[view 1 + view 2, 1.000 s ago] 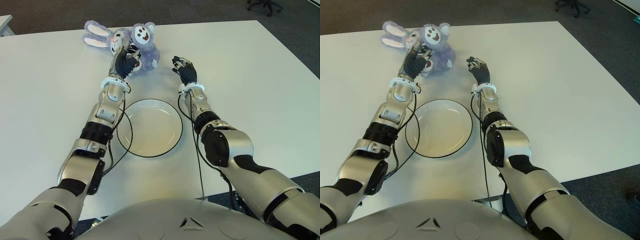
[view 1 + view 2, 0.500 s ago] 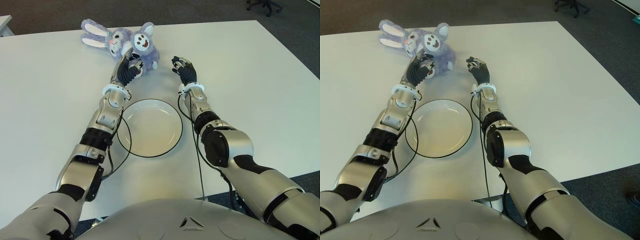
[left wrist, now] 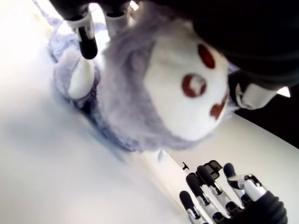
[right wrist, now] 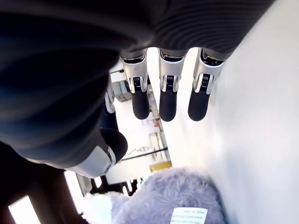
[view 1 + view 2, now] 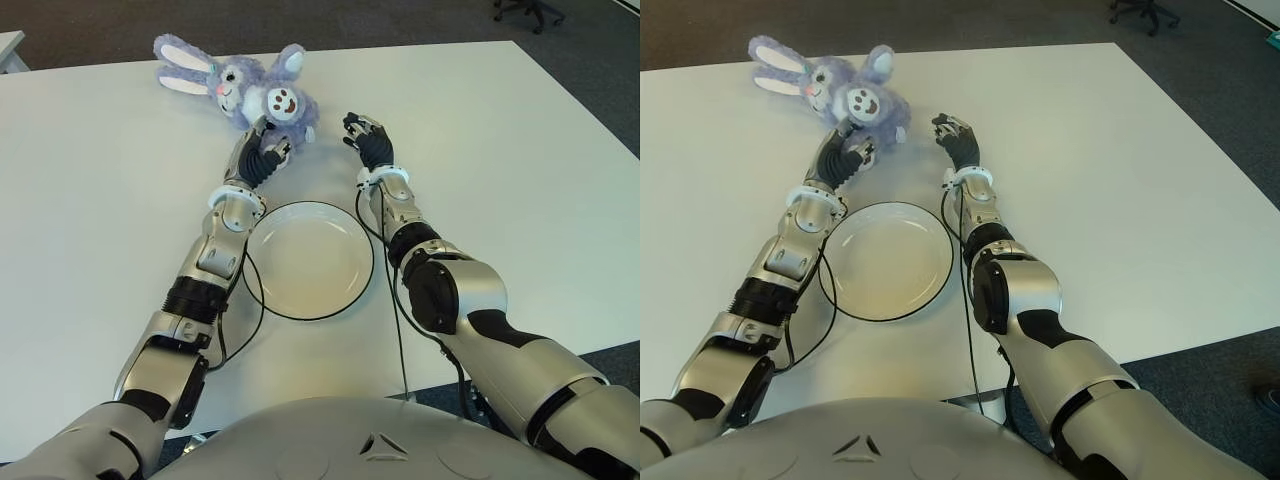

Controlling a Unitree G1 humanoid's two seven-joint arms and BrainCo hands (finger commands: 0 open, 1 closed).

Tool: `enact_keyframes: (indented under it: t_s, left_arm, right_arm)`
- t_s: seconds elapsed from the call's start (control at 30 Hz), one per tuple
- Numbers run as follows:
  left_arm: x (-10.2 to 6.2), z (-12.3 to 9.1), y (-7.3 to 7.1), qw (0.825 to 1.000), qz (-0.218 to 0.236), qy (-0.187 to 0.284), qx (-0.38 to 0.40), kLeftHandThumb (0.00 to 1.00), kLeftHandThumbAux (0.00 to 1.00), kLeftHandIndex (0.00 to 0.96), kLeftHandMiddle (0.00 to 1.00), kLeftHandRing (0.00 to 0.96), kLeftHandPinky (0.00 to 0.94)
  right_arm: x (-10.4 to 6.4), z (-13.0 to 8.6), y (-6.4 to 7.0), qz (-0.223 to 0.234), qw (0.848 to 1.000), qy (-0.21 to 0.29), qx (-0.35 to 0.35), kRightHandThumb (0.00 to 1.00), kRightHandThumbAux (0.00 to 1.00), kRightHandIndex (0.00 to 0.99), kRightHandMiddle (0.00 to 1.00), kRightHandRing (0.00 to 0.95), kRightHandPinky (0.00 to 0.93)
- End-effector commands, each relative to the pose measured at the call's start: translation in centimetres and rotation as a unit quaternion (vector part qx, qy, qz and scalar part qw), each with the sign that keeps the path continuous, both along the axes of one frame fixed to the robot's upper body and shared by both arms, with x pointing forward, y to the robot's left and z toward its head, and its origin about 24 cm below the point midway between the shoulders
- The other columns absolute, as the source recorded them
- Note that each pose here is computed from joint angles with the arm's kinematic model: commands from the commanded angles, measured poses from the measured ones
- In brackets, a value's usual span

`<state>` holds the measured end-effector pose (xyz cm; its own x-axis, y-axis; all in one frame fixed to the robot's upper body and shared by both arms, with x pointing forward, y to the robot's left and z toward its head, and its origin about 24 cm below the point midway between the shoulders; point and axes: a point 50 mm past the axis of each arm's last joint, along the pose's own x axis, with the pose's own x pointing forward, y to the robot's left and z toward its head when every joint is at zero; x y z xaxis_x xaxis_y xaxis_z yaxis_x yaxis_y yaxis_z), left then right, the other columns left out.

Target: Put the doll into the plate.

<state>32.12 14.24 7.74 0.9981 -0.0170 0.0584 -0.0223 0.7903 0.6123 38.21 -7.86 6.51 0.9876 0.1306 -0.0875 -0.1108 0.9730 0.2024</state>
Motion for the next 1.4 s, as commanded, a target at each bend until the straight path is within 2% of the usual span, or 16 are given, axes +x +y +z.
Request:
enact_keyframes:
  t_s: [0.03, 0.73, 0.9, 0.93, 1.13, 1.2, 1.27, 1.3, 1.33, 1.4]
  left_arm:
    - [-0.6, -1.5, 0.0, 0.999, 0.005, 0.042, 0.003, 0.477, 0.358, 0.02, 0.134, 0.14, 0.149]
    - [-1.2, -1.7, -0.2, 0.999, 0.01, 0.035, -0.001, 0.489, 0.346, 0.024, 0.126, 0.125, 0.128]
    - [-1.5, -1.7, -0.1, 0.999, 0.011, 0.032, 0.0, 0.5, 0.346, 0.041, 0.125, 0.12, 0.153]
    - [-1.4, -1.7, 0.0, 0.999, 0.014, 0.034, 0.003, 0.546, 0.364, 0.076, 0.152, 0.148, 0.197]
    - [-1.1, -1.7, 0.4, 0.999, 0.032, 0.035, 0.018, 0.595, 0.371, 0.14, 0.218, 0.22, 0.278]
    - [-1.0, -1.7, 0.5, 0.999, 0.038, 0.031, 0.024, 0.621, 0.376, 0.191, 0.256, 0.254, 0.308]
    - [-0.9, -1.6, 0.8, 0.998, 0.042, 0.021, 0.036, 0.664, 0.393, 0.312, 0.337, 0.31, 0.336]
    - [-0.8, -1.5, 0.9, 0.998, 0.043, 0.009, 0.043, 0.671, 0.395, 0.327, 0.348, 0.318, 0.339]
    - [-0.8, -1.4, 1.0, 0.998, 0.043, 0.002, 0.046, 0.709, 0.608, 0.403, 0.375, 0.342, 0.333]
    - [-0.7, -1.4, 1.1, 0.998, 0.044, -0.013, 0.051, 0.723, 0.669, 0.427, 0.394, 0.359, 0.33]
  right_arm:
    - [-1.8, -3.5, 1.0, 0.012, 0.997, 0.074, 0.002, 0.708, 0.733, 0.4, 0.144, 0.13, 0.177]
    - [-2.0, -3.5, 1.3, 0.006, 0.997, 0.065, 0.028, 0.707, 0.73, 0.402, 0.147, 0.125, 0.168]
    - [-2.0, -3.5, 1.1, 0.003, 0.998, 0.064, 0.028, 0.706, 0.729, 0.402, 0.148, 0.127, 0.174]
    - [-2.0, -3.5, 1.0, 0.002, 0.998, 0.066, 0.022, 0.706, 0.731, 0.402, 0.143, 0.121, 0.161]
    - [-1.8, -3.4, 0.9, -0.002, 0.997, 0.071, 0.006, 0.704, 0.731, 0.401, 0.153, 0.133, 0.183]
    - [-1.8, -3.5, 0.9, -0.002, 0.997, 0.073, 0.002, 0.704, 0.732, 0.4, 0.155, 0.136, 0.185]
    - [-1.9, -3.6, 0.9, -0.002, 0.997, 0.072, 0.005, 0.705, 0.731, 0.401, 0.161, 0.148, 0.187]
    - [-1.9, -3.5, 0.8, -0.001, 0.997, 0.072, 0.003, 0.705, 0.731, 0.401, 0.161, 0.15, 0.187]
    - [-1.8, -3.5, 0.8, -0.001, 0.997, 0.073, 0.001, 0.704, 0.731, 0.401, 0.16, 0.146, 0.179]
    - [-1.8, -3.5, 0.8, -0.001, 0.997, 0.074, -0.005, 0.704, 0.731, 0.401, 0.159, 0.144, 0.176]
